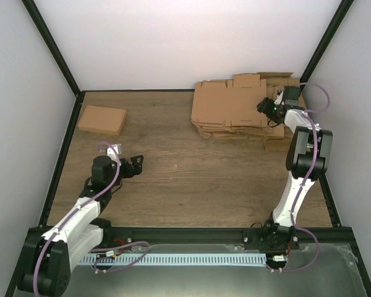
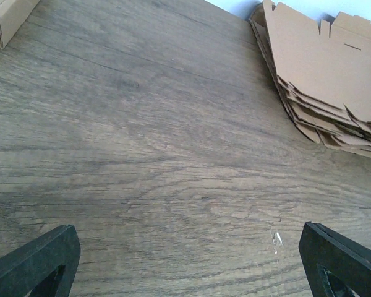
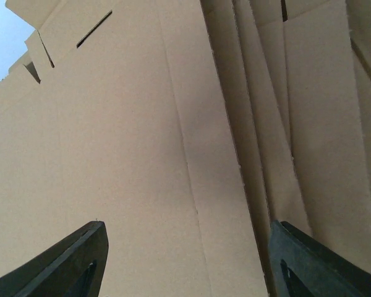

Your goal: Fold the paper box

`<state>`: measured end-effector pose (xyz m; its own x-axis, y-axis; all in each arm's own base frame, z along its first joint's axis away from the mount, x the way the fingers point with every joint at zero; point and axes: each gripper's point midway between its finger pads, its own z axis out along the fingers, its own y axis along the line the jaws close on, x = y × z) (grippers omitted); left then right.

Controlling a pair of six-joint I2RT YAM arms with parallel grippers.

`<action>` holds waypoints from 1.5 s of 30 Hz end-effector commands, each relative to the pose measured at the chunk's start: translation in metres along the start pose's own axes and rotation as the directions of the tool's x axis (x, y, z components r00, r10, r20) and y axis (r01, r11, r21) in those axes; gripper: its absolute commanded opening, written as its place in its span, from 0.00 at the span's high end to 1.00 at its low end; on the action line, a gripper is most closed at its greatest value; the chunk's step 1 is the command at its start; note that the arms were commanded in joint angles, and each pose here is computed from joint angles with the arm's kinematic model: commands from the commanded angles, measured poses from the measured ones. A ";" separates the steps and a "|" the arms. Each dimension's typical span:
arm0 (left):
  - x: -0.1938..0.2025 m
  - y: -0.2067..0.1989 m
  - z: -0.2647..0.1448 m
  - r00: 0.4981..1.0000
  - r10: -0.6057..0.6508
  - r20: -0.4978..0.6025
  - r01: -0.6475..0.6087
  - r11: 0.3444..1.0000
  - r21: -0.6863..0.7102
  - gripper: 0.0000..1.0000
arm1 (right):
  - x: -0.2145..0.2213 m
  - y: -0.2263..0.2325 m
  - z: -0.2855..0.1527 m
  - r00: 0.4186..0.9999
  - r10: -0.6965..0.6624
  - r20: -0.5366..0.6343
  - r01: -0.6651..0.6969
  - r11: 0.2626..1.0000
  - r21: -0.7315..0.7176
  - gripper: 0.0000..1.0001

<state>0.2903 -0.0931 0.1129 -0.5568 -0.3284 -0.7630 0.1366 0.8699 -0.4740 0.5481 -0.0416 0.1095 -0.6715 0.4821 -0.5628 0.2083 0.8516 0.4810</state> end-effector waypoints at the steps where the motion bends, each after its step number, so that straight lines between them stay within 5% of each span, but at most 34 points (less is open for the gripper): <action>1: -0.012 -0.004 0.001 1.000 0.016 0.024 -0.016 1.000 -0.002 0.00 | -0.018 0.004 -0.005 0.999 -0.041 0.026 0.041 0.999 0.003 0.27; 13: -0.010 -0.002 0.003 1.000 0.013 0.012 -0.013 1.000 -0.012 0.00 | -0.020 0.002 -0.003 0.999 -0.048 0.019 0.048 0.999 0.021 0.23; 22: -0.009 -0.002 0.004 1.000 0.013 0.005 -0.012 1.000 -0.011 0.00 | -0.010 0.000 0.010 0.999 -0.043 -0.025 0.043 0.999 -0.007 0.29; 38: -0.010 -0.001 0.003 1.000 0.012 0.012 -0.012 1.000 -0.019 0.00 | -0.008 0.040 -0.006 0.996 -0.075 -0.043 0.065 0.977 -0.203 0.79; 45: -0.009 -0.001 0.003 1.000 0.011 0.009 -0.011 1.000 -0.020 0.00 | -0.003 0.052 -0.009 0.996 -0.070 -0.064 0.049 0.960 -0.276 0.79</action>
<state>0.2927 -0.0898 0.1058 -0.5745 -0.3255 -0.7510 0.1051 0.8806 -0.4621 0.5520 -0.0074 0.1092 -0.7546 0.4158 -0.5076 0.0466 0.8056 0.5906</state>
